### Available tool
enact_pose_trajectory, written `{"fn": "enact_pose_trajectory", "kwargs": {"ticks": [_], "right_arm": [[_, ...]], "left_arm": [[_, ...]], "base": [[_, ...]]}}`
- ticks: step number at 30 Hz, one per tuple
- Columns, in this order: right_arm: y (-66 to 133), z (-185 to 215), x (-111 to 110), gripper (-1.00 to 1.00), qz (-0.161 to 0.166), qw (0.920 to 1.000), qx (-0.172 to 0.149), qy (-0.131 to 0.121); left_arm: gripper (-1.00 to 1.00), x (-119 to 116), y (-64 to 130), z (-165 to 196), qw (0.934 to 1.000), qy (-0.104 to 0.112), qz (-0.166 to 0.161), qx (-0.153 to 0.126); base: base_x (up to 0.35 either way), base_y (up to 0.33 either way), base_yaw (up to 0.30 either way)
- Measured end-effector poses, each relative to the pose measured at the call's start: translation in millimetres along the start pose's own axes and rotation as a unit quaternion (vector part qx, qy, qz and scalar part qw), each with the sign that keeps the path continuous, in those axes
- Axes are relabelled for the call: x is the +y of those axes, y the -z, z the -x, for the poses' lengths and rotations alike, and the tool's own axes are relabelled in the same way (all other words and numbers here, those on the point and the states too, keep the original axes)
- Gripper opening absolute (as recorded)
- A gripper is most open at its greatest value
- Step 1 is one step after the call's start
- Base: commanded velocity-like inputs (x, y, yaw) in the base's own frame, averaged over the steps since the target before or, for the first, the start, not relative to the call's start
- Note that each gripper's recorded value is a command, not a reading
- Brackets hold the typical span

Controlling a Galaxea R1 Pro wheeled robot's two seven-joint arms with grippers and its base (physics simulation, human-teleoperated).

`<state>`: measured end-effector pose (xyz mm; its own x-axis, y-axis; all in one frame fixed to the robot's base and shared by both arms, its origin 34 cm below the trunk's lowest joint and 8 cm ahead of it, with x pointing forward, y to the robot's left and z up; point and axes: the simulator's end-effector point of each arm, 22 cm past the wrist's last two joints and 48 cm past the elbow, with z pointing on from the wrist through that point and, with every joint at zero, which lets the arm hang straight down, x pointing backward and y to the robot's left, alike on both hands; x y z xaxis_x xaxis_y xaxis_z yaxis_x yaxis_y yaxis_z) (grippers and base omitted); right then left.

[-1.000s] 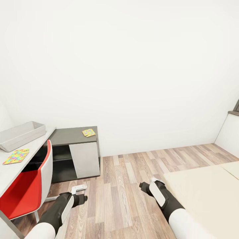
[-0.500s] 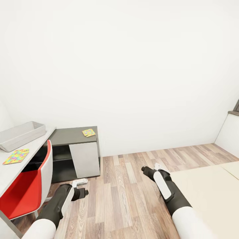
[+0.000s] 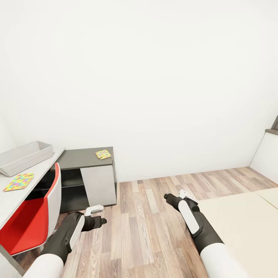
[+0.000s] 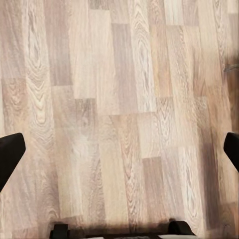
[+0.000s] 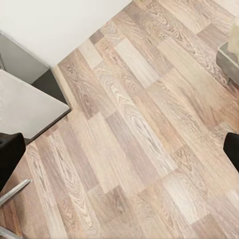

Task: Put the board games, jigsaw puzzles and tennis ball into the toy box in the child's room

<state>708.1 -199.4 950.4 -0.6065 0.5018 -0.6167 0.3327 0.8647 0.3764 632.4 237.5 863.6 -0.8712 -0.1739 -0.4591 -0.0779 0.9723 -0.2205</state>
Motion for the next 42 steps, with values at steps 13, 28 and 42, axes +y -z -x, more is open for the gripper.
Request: {"fn": "enact_pose_trajectory", "kwargs": {"ticks": [13,28,42], "right_arm": [[0.6,-1.9,5.0,1.0,0.004,1.0,0.001,-0.002],[2.1,-0.1,5.6,1.0,0.006,1.0,-0.001,-0.003],[4.9,3.2,7.8,1.0,0.009,0.9999,-0.005,-0.003]], "left_arm": [[1.0,-5.1,0.7,-1.3,0.9999,0.001,-0.013,0.004],[1.0,-5.9,2.2,0.6,0.9999,0.002,-0.014,0.001],[1.0,-6.9,5.0,4.0,0.9999,0.001,-0.015,-0.004]], "base": [[0.0,0.0,0.0],[0.04,0.019,-0.125],[0.125,0.103,-0.262]]}}
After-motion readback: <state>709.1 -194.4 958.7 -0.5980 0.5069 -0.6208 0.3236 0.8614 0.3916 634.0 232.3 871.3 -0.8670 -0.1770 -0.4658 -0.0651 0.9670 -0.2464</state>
